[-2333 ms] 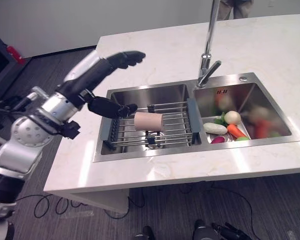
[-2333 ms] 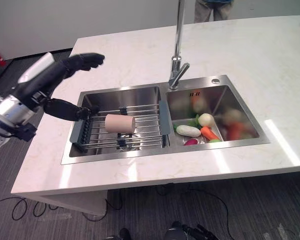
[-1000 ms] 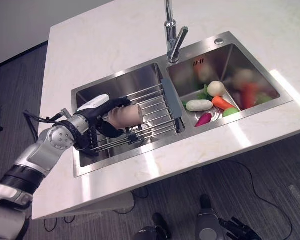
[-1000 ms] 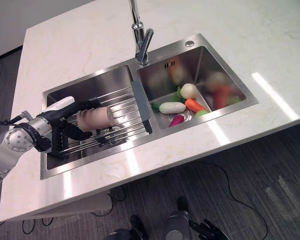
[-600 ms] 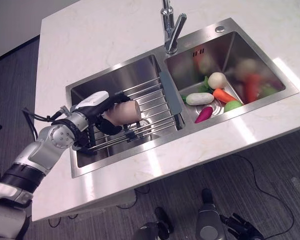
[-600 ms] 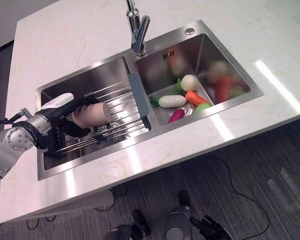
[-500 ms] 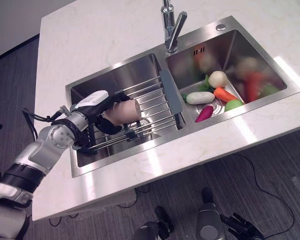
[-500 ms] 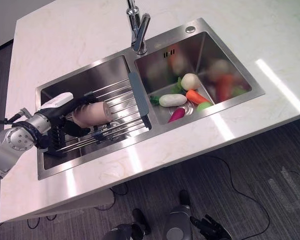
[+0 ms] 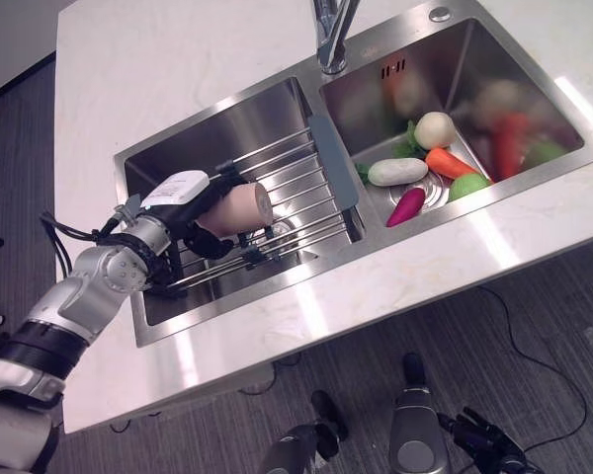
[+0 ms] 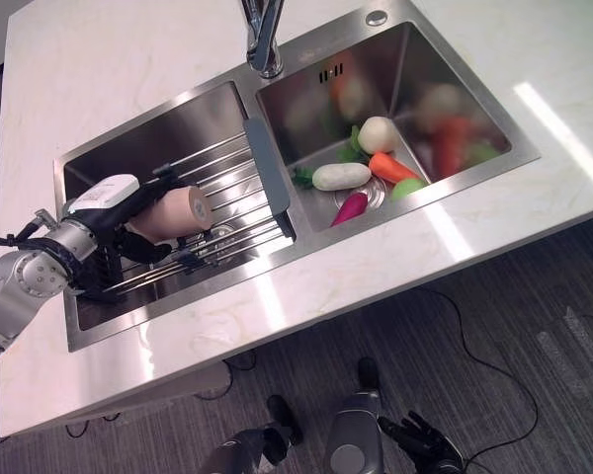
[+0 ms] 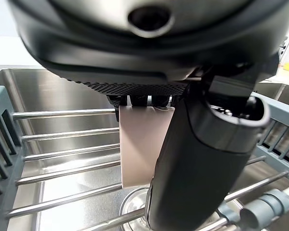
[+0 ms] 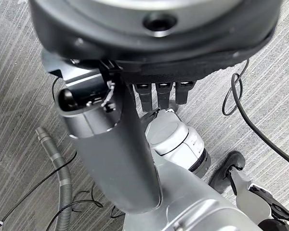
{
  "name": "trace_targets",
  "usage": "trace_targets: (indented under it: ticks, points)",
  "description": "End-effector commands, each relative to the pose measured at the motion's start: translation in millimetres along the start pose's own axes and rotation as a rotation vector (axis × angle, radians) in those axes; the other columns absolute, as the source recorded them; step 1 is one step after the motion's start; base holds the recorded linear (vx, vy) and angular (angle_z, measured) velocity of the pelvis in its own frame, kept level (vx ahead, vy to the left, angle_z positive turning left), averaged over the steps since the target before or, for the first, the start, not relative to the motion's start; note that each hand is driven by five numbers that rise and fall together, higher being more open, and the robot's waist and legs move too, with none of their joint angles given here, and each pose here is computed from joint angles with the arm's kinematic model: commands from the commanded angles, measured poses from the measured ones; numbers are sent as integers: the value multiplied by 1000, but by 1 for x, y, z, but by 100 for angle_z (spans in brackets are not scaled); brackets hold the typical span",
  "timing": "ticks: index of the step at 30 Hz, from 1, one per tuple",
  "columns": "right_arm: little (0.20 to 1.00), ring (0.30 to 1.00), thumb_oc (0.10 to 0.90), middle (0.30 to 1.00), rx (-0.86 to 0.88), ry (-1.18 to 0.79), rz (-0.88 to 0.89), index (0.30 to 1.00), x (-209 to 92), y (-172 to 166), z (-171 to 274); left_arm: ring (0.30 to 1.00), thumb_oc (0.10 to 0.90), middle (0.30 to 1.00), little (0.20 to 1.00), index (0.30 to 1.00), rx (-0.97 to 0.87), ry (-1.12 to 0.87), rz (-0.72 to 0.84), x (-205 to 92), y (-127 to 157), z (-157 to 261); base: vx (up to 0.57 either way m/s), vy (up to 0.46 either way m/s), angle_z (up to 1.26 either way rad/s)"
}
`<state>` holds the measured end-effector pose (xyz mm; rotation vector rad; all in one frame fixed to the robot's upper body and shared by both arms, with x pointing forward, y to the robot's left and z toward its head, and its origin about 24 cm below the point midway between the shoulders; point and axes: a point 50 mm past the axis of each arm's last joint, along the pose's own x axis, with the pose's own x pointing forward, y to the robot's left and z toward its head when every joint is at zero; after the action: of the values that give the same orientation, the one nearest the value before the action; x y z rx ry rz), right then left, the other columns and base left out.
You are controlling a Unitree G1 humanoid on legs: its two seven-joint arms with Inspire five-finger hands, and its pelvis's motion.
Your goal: Place the dishes in the dishwasher.
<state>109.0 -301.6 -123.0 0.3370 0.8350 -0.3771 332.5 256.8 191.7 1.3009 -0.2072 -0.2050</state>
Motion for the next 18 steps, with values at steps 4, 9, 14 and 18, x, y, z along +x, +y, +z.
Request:
trace_targets:
  ticks: [4,9,14,18]
  points:
    - [900,900,800,900,-4,-41,23,900,-4,-2,5,900,800,900,900,900,7,-5,164,2,43,2,-16,-1,0]
    - [900,900,800,900,-10,-52,38,900,-3,0,8,300,400,300,300,300,25,-7,139,5,41,4,0,0,0]
    - [900,900,800,900,-17,-59,41,900,-1,3,11,300,400,300,300,300,-16,-20,100,7,37,6,0,0,0]
    - [900,900,800,900,-17,-54,38,900,-2,1,9,300,400,300,300,300,-16,-54,98,8,40,13,0,0,0]
